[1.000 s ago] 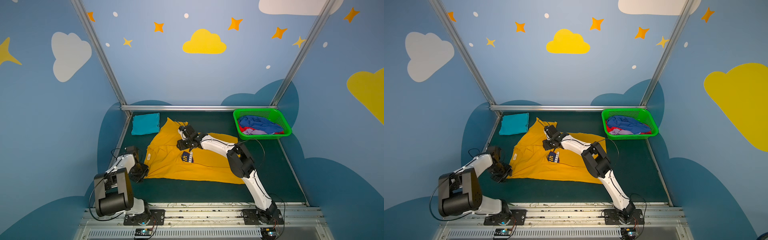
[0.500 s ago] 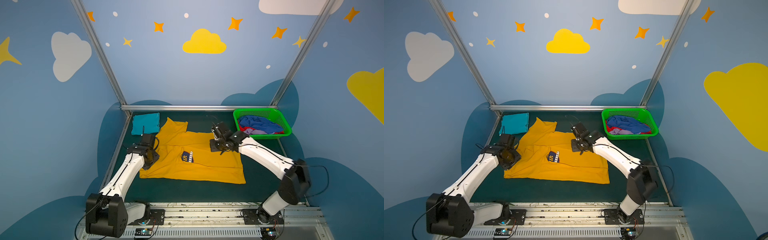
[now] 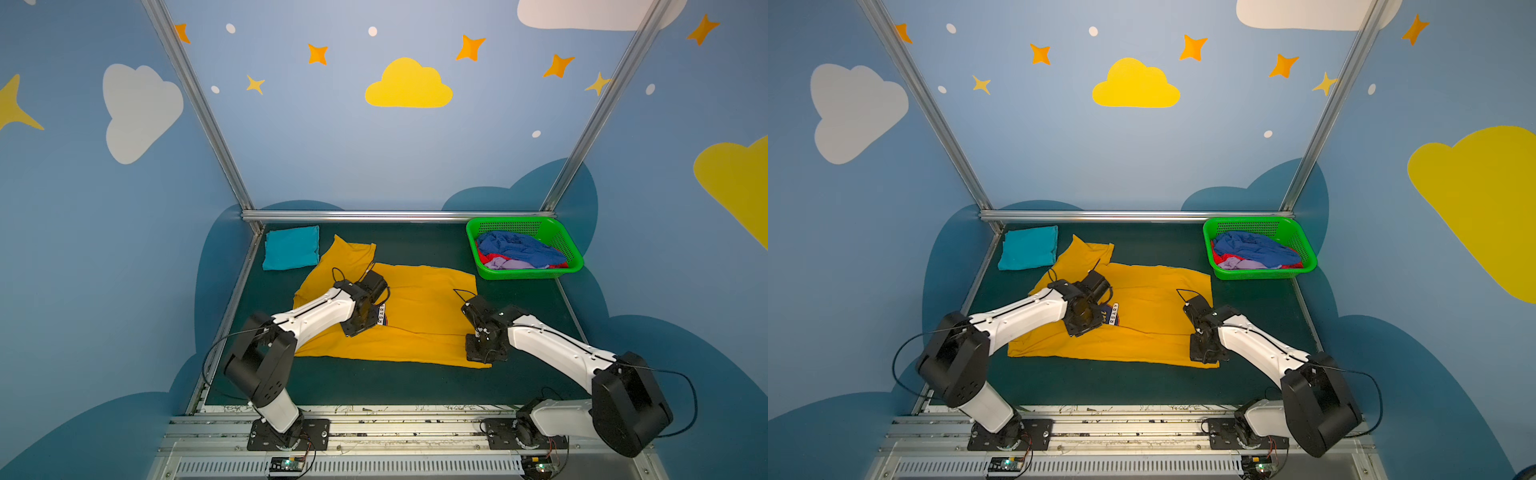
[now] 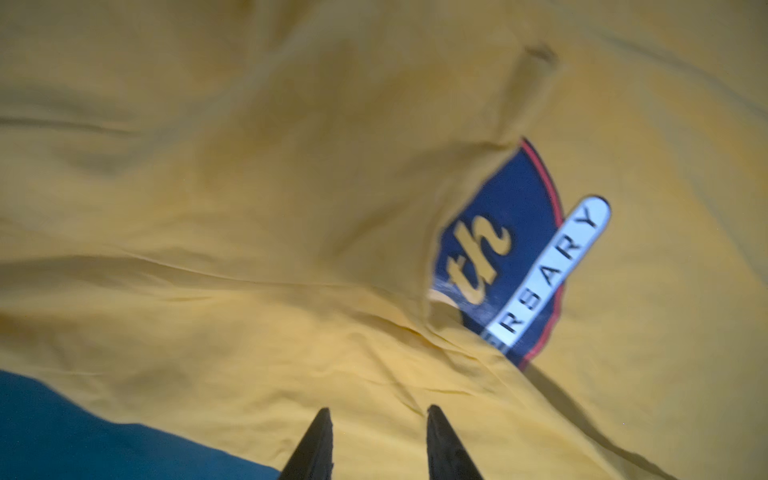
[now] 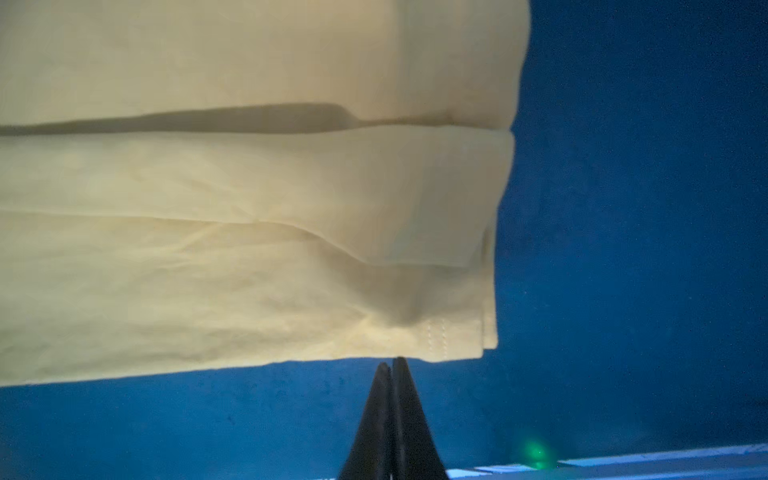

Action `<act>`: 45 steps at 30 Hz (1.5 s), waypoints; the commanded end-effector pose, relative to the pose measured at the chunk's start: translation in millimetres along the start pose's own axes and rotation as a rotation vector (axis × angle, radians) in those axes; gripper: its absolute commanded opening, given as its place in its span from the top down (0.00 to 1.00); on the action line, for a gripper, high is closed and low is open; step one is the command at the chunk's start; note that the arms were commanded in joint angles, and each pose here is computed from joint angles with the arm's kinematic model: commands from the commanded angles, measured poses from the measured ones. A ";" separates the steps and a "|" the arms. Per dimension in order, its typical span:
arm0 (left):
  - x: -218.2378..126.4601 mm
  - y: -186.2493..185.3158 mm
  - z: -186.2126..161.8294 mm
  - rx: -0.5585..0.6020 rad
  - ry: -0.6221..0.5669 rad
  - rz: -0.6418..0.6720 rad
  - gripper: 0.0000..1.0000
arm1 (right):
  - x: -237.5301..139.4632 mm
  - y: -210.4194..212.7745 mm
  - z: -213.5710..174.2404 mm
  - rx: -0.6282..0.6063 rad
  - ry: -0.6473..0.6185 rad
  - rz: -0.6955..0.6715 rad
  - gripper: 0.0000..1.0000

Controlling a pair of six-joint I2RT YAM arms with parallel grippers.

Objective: Fold and stack the t-shirts

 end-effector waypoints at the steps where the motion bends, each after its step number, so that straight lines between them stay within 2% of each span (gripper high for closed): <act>1: 3.3 -24.2 -22.6 0.053 0.053 -0.021 0.61 | 6.3 -6.0 -0.7 0.045 0.006 0.013 1.00; 7: 27.0 -53.0 -64.1 0.178 0.187 0.020 0.63 | 8.0 -9.1 24.8 0.064 -0.045 0.043 1.00; 10: 29.5 -57.4 -75.4 0.230 0.205 0.046 0.64 | 9.2 -7.0 41.3 0.083 -0.056 0.064 1.00; 16: 33.4 -57.1 -81.2 0.249 0.223 0.061 0.64 | 16.9 -10.4 72.9 0.122 -0.061 0.071 1.00; 22: 43.0 -60.5 -87.8 0.262 0.248 0.062 0.63 | 5.9 -21.4 112.5 0.158 -0.133 0.085 0.97; 28: 55.7 -78.9 -82.1 0.274 0.226 0.054 0.63 | 2.2 -31.4 142.4 0.186 -0.148 0.087 0.97; 34: 67.4 -110.7 -46.4 0.241 0.196 0.007 0.63 | -26.4 -31.2 138.1 0.200 -0.207 0.105 0.96; 40: 73.7 -136.8 -11.8 0.169 0.220 -0.070 0.64 | -65.9 -26.3 107.7 0.194 -0.299 0.147 0.93; 45: 53.8 -143.9 -7.2 0.166 0.232 -0.117 0.63 | -60.5 -9.8 84.2 0.157 -0.282 0.205 0.90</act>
Point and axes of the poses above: each gripper's point midway between its finger pads, its own x axis out along the fingers, its own y axis along the line the jaws close on, z = x × y, the point moved 6 cm from there along -x, back along the fingers, and after that the axes turned 13 degrees about -x, right-handed, at the moved point
